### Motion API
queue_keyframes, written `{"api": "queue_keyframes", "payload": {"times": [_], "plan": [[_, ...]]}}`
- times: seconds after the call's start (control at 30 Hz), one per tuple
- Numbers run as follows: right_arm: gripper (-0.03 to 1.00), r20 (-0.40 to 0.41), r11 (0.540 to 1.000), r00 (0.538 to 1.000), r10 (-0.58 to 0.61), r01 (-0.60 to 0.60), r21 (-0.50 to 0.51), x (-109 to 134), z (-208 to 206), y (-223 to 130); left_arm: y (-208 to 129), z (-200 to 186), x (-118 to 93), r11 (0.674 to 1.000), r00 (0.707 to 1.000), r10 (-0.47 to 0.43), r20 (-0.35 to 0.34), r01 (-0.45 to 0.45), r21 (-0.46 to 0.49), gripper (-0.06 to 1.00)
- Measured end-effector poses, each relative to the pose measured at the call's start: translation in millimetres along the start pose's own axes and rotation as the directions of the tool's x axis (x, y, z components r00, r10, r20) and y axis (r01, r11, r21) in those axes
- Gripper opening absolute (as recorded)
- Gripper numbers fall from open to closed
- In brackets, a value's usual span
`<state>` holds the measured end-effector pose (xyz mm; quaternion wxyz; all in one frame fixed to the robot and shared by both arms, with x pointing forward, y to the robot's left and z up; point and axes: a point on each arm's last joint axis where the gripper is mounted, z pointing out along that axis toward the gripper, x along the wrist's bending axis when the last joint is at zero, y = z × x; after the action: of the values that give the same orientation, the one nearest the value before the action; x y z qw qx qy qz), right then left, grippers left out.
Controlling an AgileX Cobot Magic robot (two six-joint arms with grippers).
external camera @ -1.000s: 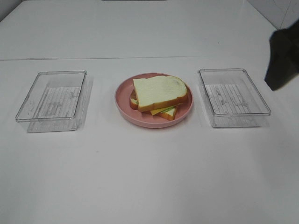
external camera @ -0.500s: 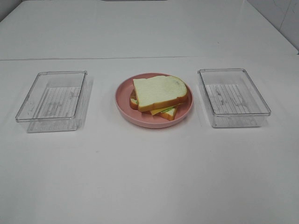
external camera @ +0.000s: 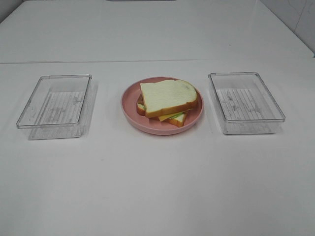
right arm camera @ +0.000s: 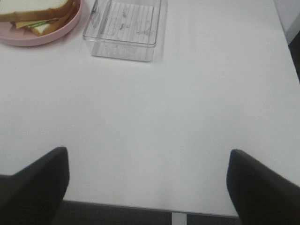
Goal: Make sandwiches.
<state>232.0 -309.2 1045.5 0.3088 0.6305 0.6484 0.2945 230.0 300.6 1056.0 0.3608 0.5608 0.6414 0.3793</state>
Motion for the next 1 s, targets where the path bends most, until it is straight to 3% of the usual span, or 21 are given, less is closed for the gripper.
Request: {"api": "queue_keyframes", "payload": {"times": [0.17,1.0], "plan": [[0.89,0.050,0.999,0.998,0.041,-0.040,-0.023,1.3,7.8,-13.6,0.0,0.0,0.0,1.000,1.000,0.000,0.000,0.000,0.000,0.99],[0.89,0.042,0.999,0.998,0.047,-0.046,-0.030,2.6,9.9,-13.5,0.0,0.0,0.0,1.000,1.000,0.000,0.000,0.000,0.000,0.99]]}}
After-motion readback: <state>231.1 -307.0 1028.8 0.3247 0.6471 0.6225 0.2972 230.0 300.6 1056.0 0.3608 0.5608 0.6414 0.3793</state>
